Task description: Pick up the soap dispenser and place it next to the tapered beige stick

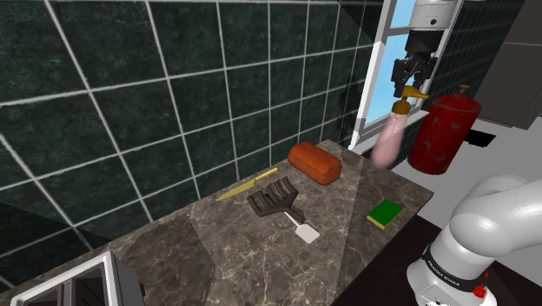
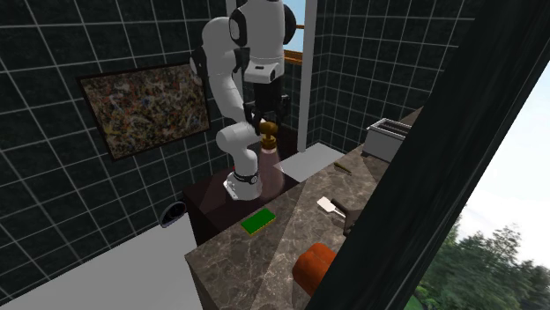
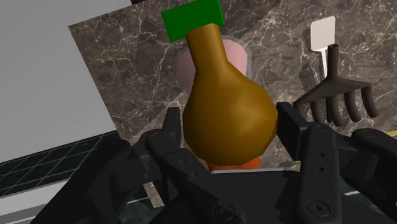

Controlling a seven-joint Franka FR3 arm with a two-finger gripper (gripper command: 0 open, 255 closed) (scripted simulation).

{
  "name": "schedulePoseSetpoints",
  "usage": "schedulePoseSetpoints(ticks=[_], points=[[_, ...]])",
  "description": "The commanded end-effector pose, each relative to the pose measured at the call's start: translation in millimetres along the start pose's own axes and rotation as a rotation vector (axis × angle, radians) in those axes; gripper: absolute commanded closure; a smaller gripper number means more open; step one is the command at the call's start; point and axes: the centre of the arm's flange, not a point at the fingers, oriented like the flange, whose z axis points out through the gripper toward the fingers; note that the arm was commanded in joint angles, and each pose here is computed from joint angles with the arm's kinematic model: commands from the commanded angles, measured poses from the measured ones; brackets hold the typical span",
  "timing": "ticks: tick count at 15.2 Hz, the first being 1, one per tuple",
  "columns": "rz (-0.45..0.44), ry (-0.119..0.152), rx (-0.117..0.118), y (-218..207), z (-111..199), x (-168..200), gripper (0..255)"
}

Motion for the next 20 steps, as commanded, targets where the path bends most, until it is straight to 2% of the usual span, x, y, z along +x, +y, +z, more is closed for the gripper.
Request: schedulePoseSetpoints(ticks=[1,20], points=[[0.000,0.000,0.000,-0.4,-10.3,-0.2,255],[0.000,0.000,0.000,-2.5,-110.5,-4.3,255]])
